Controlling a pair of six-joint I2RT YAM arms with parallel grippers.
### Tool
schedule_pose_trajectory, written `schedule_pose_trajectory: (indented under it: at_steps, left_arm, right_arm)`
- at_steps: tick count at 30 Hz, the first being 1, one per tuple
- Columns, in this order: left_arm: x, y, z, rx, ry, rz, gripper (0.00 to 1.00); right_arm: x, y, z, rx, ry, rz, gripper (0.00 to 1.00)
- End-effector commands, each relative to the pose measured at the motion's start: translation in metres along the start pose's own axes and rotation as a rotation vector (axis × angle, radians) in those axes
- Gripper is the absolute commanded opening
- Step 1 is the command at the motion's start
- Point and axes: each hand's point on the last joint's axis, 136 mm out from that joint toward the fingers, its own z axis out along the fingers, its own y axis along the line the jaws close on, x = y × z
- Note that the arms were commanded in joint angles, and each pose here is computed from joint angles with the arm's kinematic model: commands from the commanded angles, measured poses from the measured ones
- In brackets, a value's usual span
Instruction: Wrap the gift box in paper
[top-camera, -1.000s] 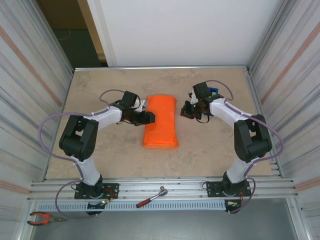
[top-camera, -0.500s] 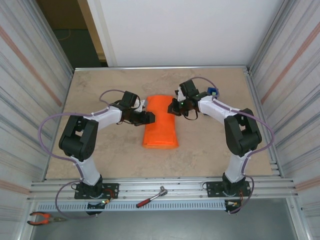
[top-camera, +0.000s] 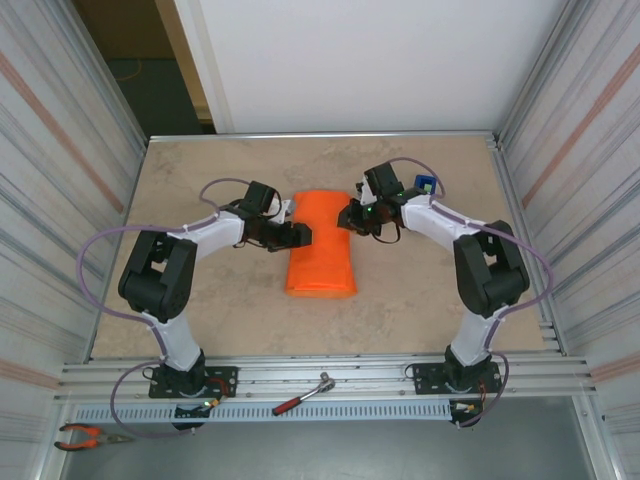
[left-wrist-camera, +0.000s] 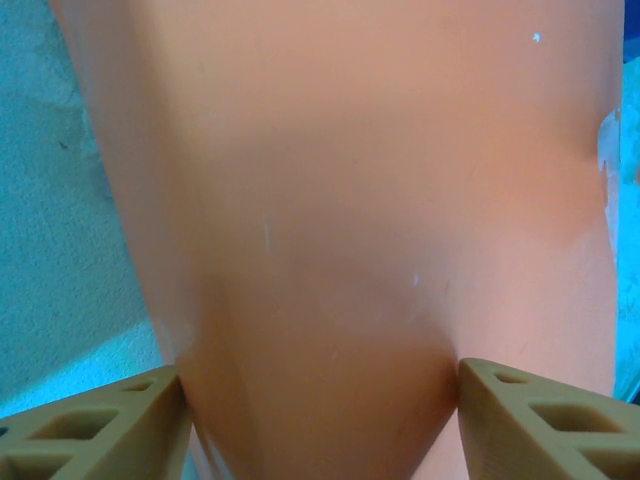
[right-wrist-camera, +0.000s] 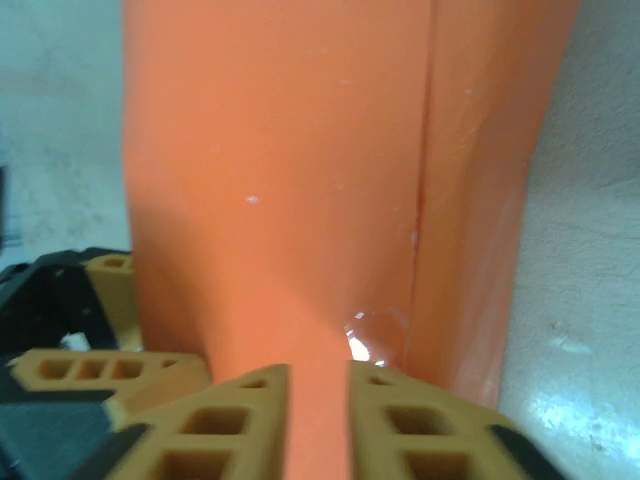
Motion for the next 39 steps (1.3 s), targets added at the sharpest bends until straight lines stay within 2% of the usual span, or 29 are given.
schedule_pose_trajectory:
  at_steps: [1, 2, 5, 9, 15, 21, 27, 33, 39]
  left_arm:
    - [0.017, -0.003, -0.012, -0.038, 0.066, 0.017, 0.72]
    - [0.008, -0.012, -0.02, -0.015, 0.041, 0.03, 0.73]
    - [-0.01, -0.031, -0.044, 0.031, -0.016, 0.046, 0.75]
    - [-0.011, -0.037, -0.062, 0.062, -0.05, 0.027, 0.77]
    - [0.022, -0.028, -0.063, 0.078, -0.044, -0.045, 0.78]
    - [0.058, -0.011, -0.052, 0.06, -0.017, -0.095, 0.79]
    - [0.069, -0.025, -0.039, 0.076, 0.002, -0.08, 0.79]
    - [0.067, -0.03, -0.049, 0.071, -0.02, -0.056, 0.8]
    - [0.049, -0.022, -0.06, 0.071, -0.068, -0.081, 0.81]
  right_arm:
    - [0.004, 0.014, -0.031, -0.026, -0.045, -0.016, 0.46]
    - [0.008, 0.013, -0.033, -0.017, -0.054, -0.015, 0.56]
    - [0.021, 0.006, -0.039, 0.013, -0.071, -0.007, 0.72]
    - [0.042, -0.001, -0.037, 0.05, -0.076, 0.013, 0.84]
    - [0.082, -0.002, -0.024, 0.134, -0.057, 0.01, 1.0]
    - [0.111, -0.006, -0.005, 0.261, -0.042, 0.02, 0.98]
    - [0.127, 0.024, 0.017, 0.232, 0.012, -0.025, 0.99]
    - [0.111, 0.013, -0.014, 0.213, -0.058, 0.008, 0.98]
    - [0.089, -0.012, -0.042, 0.193, -0.115, 0.087, 0.99]
